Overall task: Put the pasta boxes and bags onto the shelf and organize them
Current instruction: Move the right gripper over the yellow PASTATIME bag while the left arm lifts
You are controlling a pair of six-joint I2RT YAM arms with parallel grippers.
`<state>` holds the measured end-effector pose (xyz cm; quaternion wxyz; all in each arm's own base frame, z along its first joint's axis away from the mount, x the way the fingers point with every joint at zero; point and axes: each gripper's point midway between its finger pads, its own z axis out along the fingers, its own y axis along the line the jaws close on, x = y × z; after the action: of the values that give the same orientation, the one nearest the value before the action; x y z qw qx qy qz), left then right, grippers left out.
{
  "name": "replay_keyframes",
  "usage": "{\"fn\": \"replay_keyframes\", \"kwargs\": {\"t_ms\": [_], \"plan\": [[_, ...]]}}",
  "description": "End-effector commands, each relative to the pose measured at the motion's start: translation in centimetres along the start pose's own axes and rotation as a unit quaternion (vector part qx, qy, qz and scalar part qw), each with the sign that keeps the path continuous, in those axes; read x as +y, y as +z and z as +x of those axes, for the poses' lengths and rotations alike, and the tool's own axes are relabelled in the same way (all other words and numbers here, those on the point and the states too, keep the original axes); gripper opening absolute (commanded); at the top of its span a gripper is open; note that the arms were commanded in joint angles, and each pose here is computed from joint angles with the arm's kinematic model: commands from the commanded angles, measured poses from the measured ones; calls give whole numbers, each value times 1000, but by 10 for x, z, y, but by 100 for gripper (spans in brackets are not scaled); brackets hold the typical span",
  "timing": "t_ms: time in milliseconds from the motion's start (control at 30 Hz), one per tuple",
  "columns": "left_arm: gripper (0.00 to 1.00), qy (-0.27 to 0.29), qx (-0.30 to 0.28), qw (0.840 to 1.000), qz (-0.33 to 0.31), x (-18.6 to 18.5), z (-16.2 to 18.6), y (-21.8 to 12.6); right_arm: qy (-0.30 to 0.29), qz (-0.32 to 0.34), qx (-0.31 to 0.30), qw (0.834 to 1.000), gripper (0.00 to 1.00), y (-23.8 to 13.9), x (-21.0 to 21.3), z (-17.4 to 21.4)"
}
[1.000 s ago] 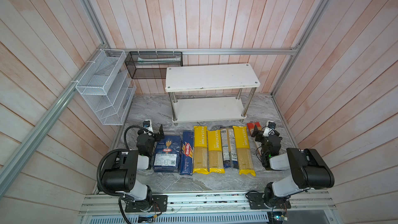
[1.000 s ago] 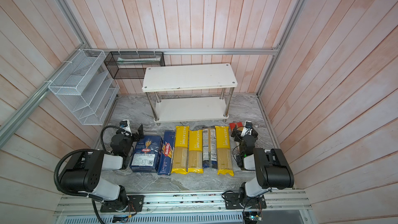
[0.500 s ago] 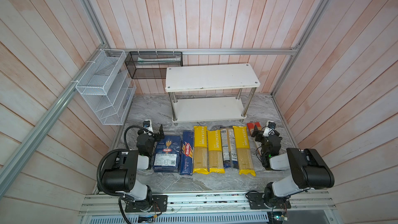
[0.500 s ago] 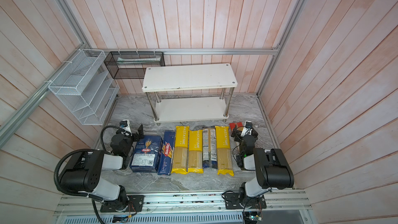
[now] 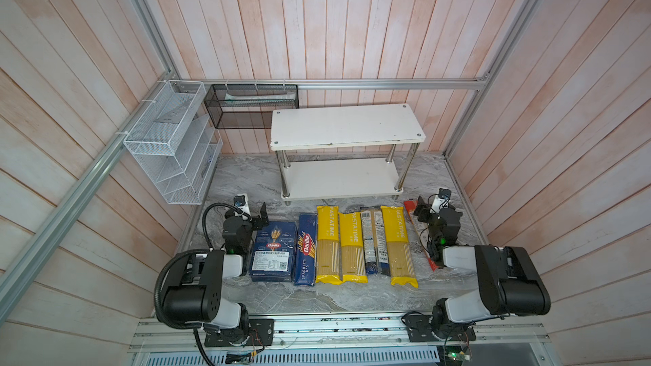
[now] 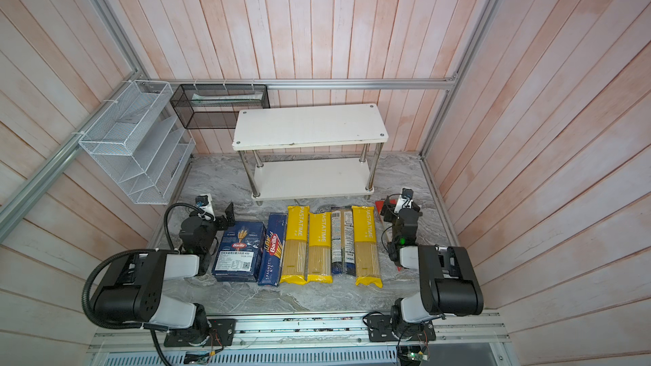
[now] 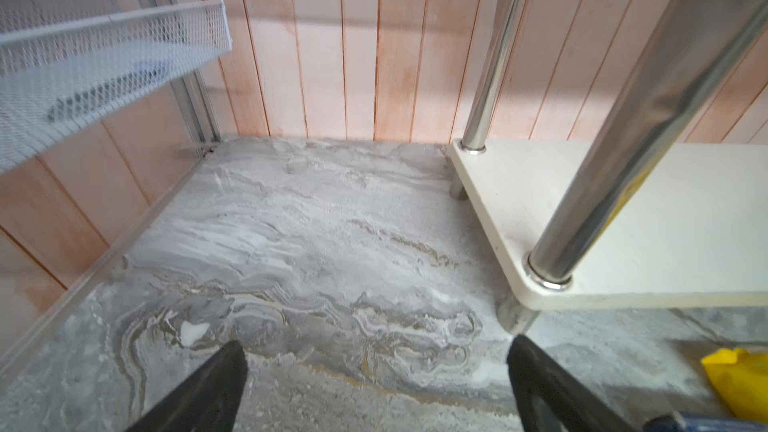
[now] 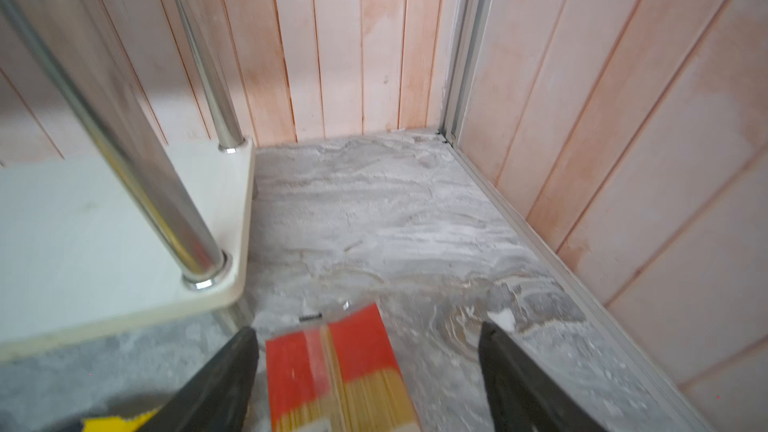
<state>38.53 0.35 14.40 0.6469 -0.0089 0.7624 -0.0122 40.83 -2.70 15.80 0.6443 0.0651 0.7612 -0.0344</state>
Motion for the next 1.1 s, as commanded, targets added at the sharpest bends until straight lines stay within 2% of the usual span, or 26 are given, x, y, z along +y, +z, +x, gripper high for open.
{"fn": "replay_keyframes", "kwargs": {"t_ms": [0, 200, 400, 500, 700, 833, 933, 1067], "plan": [[100, -6, -20, 1000, 0, -3, -29, -13, 11, -34, 50, 998, 81, -3, 12, -1], [100, -48, -60, 996, 35, -18, -74, -48, 58, -96, 97, 989, 78, -25, 42, -12], [100, -84, -51, 990, 98, -46, -88, -75, 31, -126, 146, 981, 78, -57, 76, -16], [100, -83, -52, 986, 131, -62, -95, -86, 21, -142, 176, 974, 78, -77, 94, -16], [100, -94, 5, 975, 200, -92, -76, -87, 42, -131, 235, 962, 79, -110, 103, -9], [100, -86, 15, 973, 216, -105, -69, -94, 39, -110, 252, 961, 79, -118, 99, -1], [100, -53, 17, 972, 229, -112, -60, -99, 37, -78, 269, 959, 79, -119, 88, 13], [100, -62, 35, 969, 235, -116, -50, -96, 48, -75, 284, 955, 80, -122, 86, 29]]}}
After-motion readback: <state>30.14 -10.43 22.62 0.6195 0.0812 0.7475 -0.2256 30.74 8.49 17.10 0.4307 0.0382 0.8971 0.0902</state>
